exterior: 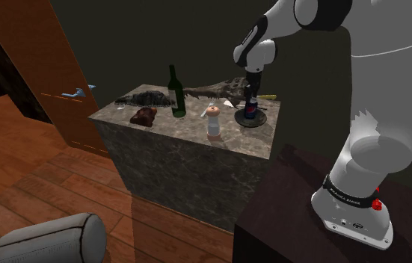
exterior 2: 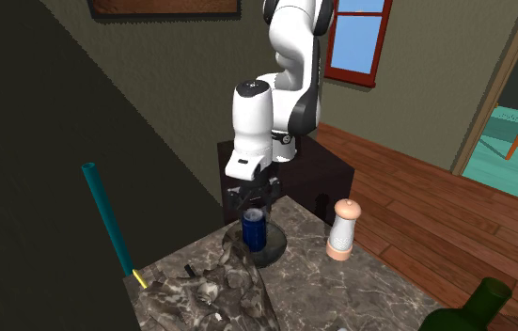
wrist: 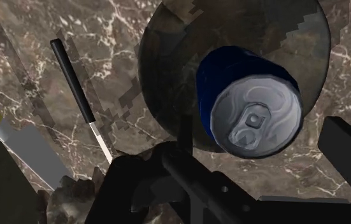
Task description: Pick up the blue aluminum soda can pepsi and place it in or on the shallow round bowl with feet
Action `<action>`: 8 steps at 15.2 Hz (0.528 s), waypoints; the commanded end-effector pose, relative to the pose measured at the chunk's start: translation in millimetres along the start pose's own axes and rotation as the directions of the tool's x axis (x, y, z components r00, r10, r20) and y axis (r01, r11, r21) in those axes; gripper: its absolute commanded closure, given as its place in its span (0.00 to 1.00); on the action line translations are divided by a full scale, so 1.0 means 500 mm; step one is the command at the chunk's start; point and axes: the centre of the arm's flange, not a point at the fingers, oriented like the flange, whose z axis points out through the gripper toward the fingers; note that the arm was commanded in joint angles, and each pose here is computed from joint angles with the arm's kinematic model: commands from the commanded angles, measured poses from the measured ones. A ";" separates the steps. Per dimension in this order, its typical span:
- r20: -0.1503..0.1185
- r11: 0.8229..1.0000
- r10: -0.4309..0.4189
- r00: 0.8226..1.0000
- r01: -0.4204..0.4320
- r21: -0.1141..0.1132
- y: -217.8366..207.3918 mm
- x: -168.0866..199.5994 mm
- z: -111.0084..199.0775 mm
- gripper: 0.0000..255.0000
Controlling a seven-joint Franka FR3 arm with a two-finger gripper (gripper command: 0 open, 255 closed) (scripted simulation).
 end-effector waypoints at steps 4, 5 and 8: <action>0.000 1.000 0.000 1.000 0.000 0.000 0.000 0.000 0.000 0.00; 0.000 1.000 0.000 1.000 0.000 0.000 0.000 0.000 0.000 0.00; 0.000 1.000 0.000 1.000 0.000 0.000 0.000 0.000 -0.079 0.00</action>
